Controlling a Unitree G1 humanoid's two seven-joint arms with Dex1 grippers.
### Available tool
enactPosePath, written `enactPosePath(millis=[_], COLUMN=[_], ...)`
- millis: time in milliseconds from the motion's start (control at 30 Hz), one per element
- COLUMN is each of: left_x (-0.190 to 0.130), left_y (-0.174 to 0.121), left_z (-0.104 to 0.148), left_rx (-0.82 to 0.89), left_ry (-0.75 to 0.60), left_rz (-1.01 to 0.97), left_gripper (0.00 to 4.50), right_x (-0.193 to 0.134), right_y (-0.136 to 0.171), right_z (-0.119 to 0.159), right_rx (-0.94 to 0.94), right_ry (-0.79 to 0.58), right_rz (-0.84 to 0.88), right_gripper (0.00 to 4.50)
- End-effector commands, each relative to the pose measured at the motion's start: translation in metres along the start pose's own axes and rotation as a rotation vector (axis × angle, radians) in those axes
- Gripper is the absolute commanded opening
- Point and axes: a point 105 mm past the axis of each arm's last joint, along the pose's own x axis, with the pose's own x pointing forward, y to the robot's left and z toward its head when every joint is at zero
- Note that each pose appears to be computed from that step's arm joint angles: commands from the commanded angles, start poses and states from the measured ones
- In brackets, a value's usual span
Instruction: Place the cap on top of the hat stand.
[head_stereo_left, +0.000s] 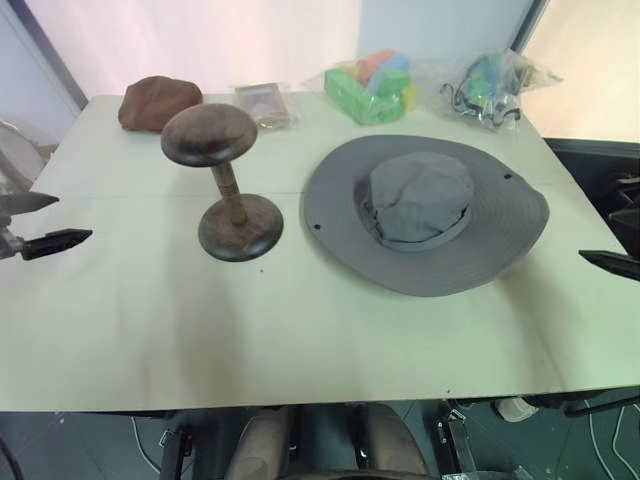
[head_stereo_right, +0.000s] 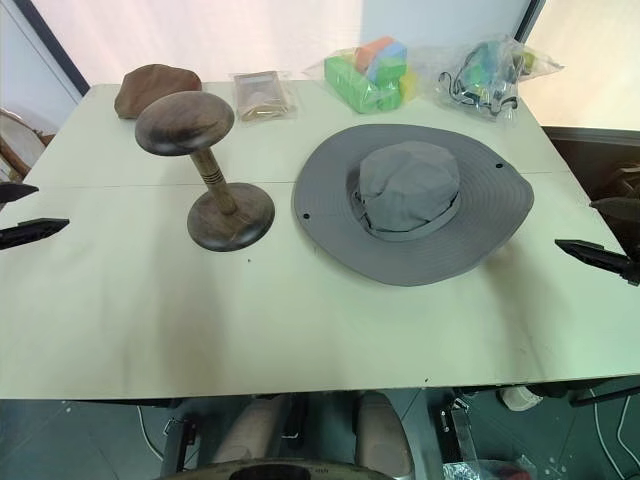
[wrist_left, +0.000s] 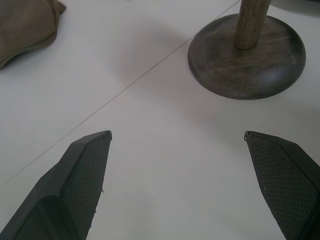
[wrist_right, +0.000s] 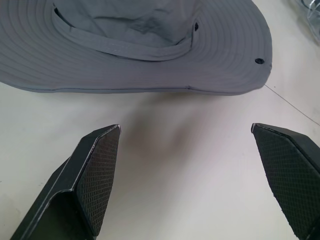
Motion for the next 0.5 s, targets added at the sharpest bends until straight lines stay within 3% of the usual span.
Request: enactPosePath(millis=[33, 300, 500], left_x=[-0.004, 0.001, 0.01], left_y=[0.002, 0.021, 0.008], left_z=[0.012, 0.022, 0.046], left_rx=[0.038, 0.05, -0.004], left_ry=[-0.045, -0.101, -0.186], left_rz=[0.018, 0.144, 0.007], left_gripper=[4.5, 4.5, 4.5], right_x=[-0.005, -0.008, -0.008], right_y=[-0.005, -0.013, -0.014], right_z=[0.01, 0.009, 0.015], right_rx=[-0.039, -0.06, -0.06], right_ry=[-0.028, -0.035, -0.044], right_rz=[-0.025, -0.082, -0.094], right_gripper=[4.3, 4.3, 4.3])
